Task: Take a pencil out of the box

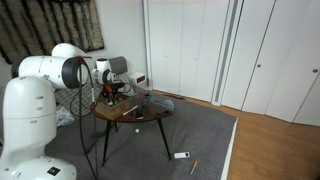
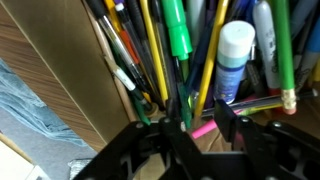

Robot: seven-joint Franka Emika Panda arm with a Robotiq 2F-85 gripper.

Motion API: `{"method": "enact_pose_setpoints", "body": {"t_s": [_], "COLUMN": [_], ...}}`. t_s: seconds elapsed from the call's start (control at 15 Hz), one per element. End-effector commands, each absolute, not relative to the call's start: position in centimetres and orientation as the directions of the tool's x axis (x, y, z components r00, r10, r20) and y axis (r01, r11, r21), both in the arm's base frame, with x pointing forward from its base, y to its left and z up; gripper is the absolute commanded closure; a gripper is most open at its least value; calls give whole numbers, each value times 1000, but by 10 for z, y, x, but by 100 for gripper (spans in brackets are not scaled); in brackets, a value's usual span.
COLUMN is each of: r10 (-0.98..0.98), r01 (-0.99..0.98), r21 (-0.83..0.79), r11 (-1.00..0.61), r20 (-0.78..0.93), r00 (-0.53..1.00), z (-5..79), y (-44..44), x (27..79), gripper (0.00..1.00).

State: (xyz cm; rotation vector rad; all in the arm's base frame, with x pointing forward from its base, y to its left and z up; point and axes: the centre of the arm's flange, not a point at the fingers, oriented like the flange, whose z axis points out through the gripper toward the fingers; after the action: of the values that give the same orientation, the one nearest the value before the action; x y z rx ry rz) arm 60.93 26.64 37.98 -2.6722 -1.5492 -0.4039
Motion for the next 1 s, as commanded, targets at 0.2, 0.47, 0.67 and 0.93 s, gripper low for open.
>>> {"method": "enact_pose_setpoints", "body": {"t_s": [0.2,0.47,0.67,0.93], "r10": [848,844,832,817], "r01": [863,865,856,839], "r21": [94,74,70,110], "r11": [-497,-497,-512,-532], "r20": [265,272,289,326], "r00": [459,462,474,476], "z": [374,379,397,436], "y": [268,271,269,258], "x": [622,620,614,607], "gripper": [75,100,98,98]}}
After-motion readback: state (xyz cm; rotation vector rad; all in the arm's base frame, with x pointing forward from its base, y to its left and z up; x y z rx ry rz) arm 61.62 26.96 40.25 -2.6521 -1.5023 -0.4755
